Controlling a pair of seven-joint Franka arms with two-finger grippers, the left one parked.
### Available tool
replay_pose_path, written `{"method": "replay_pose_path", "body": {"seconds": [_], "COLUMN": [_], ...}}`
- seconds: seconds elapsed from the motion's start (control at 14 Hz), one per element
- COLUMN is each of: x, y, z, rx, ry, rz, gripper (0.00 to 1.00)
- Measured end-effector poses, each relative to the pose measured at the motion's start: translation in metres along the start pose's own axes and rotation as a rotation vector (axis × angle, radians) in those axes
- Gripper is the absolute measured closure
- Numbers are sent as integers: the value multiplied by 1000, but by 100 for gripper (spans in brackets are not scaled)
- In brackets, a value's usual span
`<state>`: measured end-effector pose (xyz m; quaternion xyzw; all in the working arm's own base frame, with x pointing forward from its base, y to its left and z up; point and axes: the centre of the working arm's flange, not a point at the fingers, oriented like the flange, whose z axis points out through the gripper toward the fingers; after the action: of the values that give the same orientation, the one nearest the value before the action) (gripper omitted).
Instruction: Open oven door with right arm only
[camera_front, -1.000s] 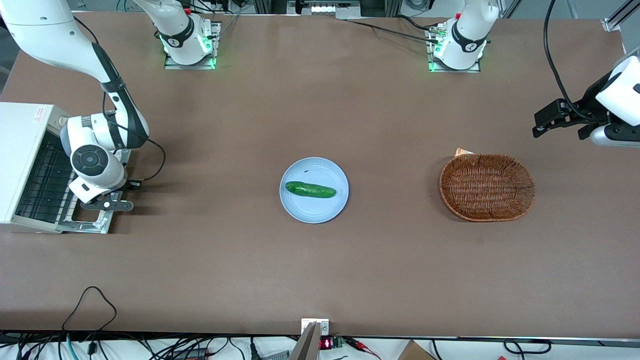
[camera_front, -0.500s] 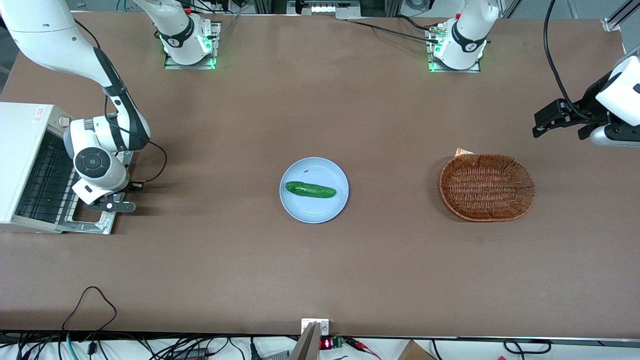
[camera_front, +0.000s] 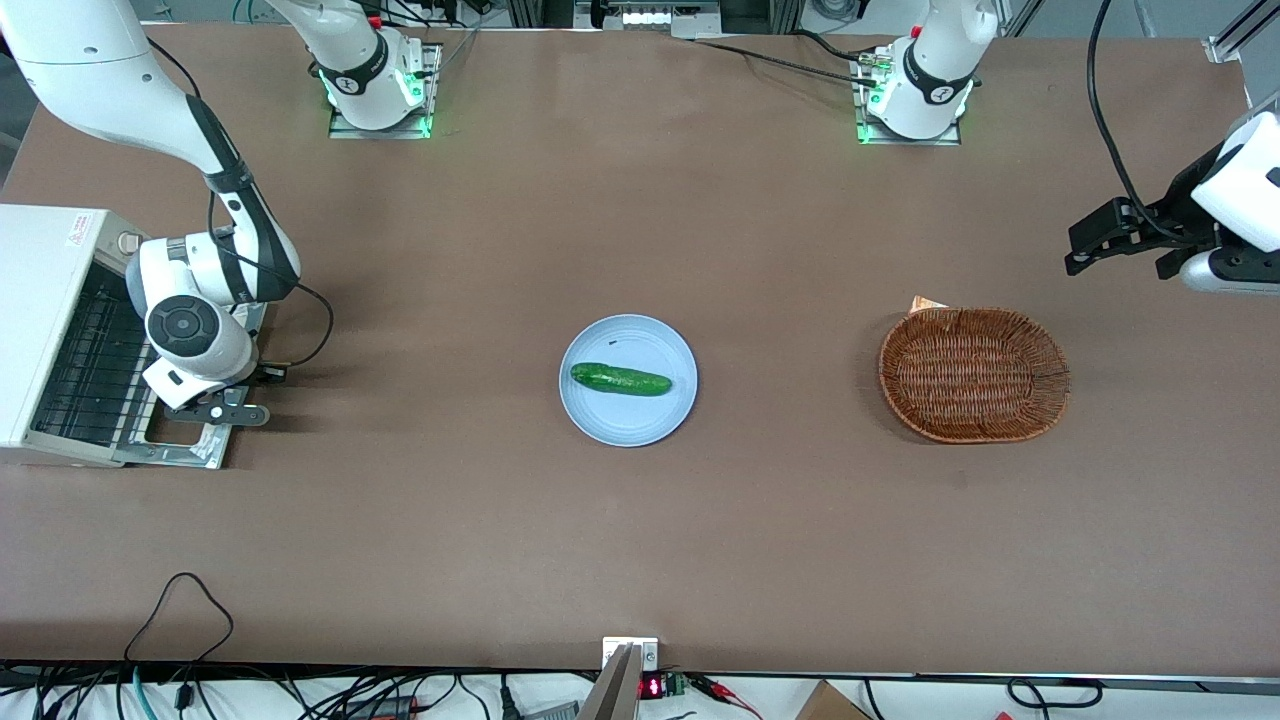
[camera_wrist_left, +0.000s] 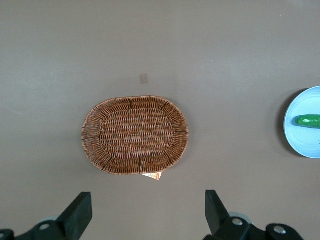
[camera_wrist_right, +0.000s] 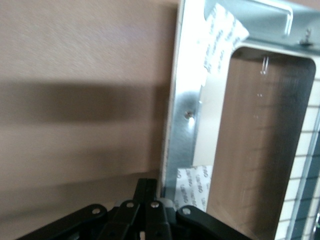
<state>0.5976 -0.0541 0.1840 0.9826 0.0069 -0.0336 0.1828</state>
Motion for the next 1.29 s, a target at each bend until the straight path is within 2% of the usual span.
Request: {"method": "replay_pose_path", "body": {"seconds": [0.29, 0.5, 0.64, 0.93, 1.07, 1.21, 1.29], "x": [16, 27, 30, 19, 11, 10, 10], "y": [-38, -38, -30, -28, -21, -7, 0], "z": [-33, -62, -90, -164, -199, -239, -258], "rx": [38, 86, 99, 181, 200, 254, 276], "ry": [72, 111, 137, 114, 65, 22, 13], "rz": [-51, -4, 24, 100, 87, 67, 67], "gripper": [98, 98, 98, 98, 96, 93, 85]}}
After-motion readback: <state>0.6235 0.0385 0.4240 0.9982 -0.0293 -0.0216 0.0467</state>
